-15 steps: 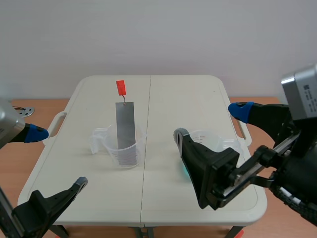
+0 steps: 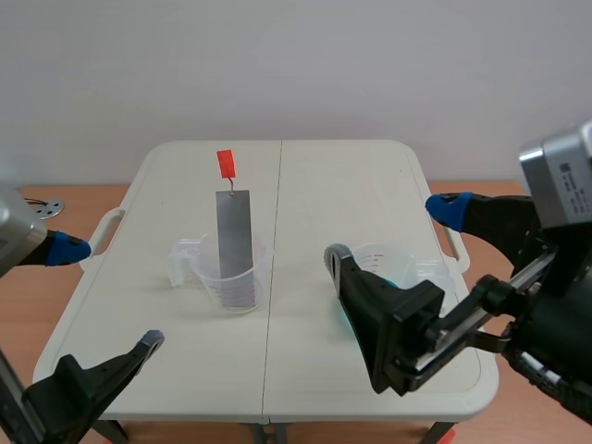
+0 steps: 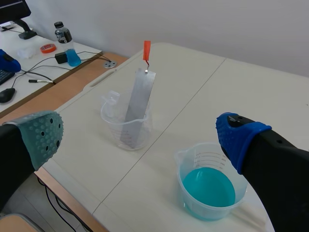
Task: Hold the metal plate by the orange handle, dip it into the blue solution, take it out and point at it, then put the plate back in the beaker on the left.
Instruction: 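Lift the metal plate out of the left beaker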
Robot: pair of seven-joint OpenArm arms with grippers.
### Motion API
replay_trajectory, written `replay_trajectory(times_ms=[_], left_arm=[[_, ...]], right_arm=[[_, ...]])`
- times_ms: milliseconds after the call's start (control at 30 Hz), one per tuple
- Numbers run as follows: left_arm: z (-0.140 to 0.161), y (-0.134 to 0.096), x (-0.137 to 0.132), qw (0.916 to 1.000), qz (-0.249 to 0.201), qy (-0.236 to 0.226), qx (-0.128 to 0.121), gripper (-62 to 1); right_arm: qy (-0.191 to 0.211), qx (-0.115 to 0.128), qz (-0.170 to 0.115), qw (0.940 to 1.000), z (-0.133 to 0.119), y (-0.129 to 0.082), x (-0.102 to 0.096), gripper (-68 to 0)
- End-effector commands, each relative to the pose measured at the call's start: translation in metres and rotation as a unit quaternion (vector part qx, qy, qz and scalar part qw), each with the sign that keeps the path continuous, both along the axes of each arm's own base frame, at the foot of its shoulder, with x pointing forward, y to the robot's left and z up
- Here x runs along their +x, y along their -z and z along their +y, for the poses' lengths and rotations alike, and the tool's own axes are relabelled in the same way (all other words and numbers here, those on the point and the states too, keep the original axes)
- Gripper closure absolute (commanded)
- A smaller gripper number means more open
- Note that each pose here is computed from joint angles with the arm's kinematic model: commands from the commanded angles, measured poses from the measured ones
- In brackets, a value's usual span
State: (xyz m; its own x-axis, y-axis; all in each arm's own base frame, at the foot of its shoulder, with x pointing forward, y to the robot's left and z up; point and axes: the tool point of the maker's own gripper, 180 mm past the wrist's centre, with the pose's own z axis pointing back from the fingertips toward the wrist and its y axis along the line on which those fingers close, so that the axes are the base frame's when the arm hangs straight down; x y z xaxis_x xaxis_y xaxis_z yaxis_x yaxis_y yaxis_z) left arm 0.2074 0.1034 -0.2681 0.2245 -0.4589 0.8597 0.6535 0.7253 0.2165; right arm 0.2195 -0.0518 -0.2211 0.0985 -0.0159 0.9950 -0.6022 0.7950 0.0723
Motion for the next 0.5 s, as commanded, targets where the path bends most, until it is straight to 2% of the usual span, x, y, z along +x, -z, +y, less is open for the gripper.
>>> replay_trajectory(times_ms=[0,200,467], left_arm=[[-0.002,-0.002,-0.002,1.0,-0.002,0.004,-0.006,-62.3],[-0.002,-0.002,-0.002,1.0,-0.002,0.004,-0.006,-62.3],[-0.003,-0.003,-0.001,1.0,-0.003,0.004,-0.007,-62.3]], right_arm=[[0.001,0.007,-0.024,0.9997,0.0,-0.015,0.006,-66.3],[-0.004,-0.033,-0.015,0.9993,0.0,-0.01,0.02,-66.3],[-0.026,-0.05,-0.03,0.9979,0.017,-0.021,0.037,-66.3]])
